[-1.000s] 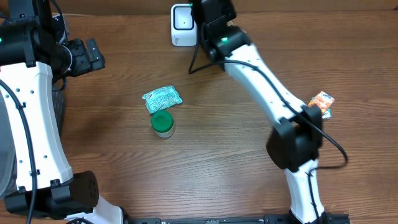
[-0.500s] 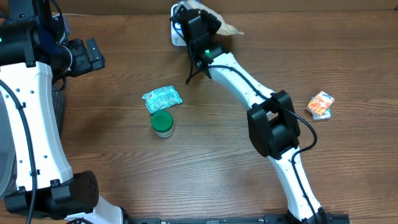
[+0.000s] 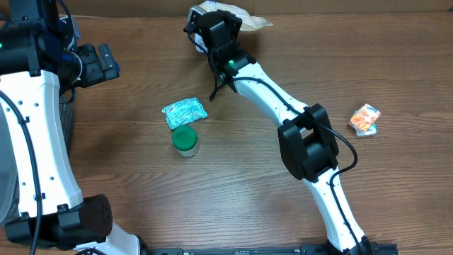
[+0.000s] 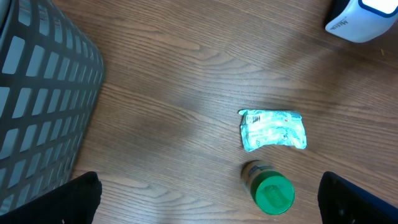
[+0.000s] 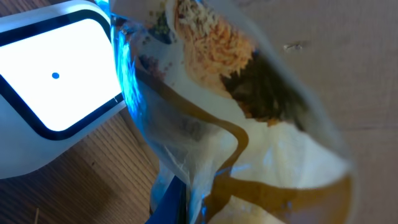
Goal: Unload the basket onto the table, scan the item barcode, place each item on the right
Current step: 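Hold the mushroom bag with the right gripper in front of the scanner, then carry the bag right and drop it beside the Kleenex packs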
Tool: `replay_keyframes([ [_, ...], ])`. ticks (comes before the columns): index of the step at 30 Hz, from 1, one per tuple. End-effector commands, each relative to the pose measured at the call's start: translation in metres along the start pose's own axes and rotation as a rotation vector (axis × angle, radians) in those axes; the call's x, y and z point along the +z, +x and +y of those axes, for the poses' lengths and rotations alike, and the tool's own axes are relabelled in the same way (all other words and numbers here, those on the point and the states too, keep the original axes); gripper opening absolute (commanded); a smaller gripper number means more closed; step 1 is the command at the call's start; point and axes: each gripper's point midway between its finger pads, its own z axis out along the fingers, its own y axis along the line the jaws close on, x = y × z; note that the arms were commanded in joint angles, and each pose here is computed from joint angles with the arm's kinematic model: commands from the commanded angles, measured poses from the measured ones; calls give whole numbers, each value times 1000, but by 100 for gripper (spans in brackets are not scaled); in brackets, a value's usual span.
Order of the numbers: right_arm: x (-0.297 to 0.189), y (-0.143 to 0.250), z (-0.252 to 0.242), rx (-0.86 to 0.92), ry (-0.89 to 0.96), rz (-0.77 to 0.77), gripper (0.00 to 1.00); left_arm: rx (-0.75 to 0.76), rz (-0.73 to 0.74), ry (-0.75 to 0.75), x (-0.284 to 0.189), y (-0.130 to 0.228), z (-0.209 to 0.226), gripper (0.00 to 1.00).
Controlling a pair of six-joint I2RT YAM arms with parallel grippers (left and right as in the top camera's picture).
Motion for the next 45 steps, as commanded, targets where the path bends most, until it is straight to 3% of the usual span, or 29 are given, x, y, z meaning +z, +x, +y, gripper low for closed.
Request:
replay_keyframes([
  [1,-2,-3,-9,2,15,-10,4,24,-5,-2,-1,-1,0,100],
  [6,-2,-4,-9,10,15,-12,4,24,-5,-2,-1,-1,0,100],
  [17,-16,-8,-27,291,-9,-29,4,24,-5,-2,-1,-1,0,100],
  [25,-87,-12,-94,564,-146,-74,4,24,-5,-2,-1,-1,0,100],
  [30,-157,2,-108,787,-433,-62,4,24,-5,-2,-1,-1,0,100],
  [34,-195,39,-101,1013,-705,75,4,24,-5,-2,-1,-1,0,100],
  [39,-193,115,-80,1158,-891,351,4,24,-5,-1,-1,-1,0,100],
  [45,-158,217,-53,1345,-910,603,4,24,-5,-1,-1,-1,0,100],
])
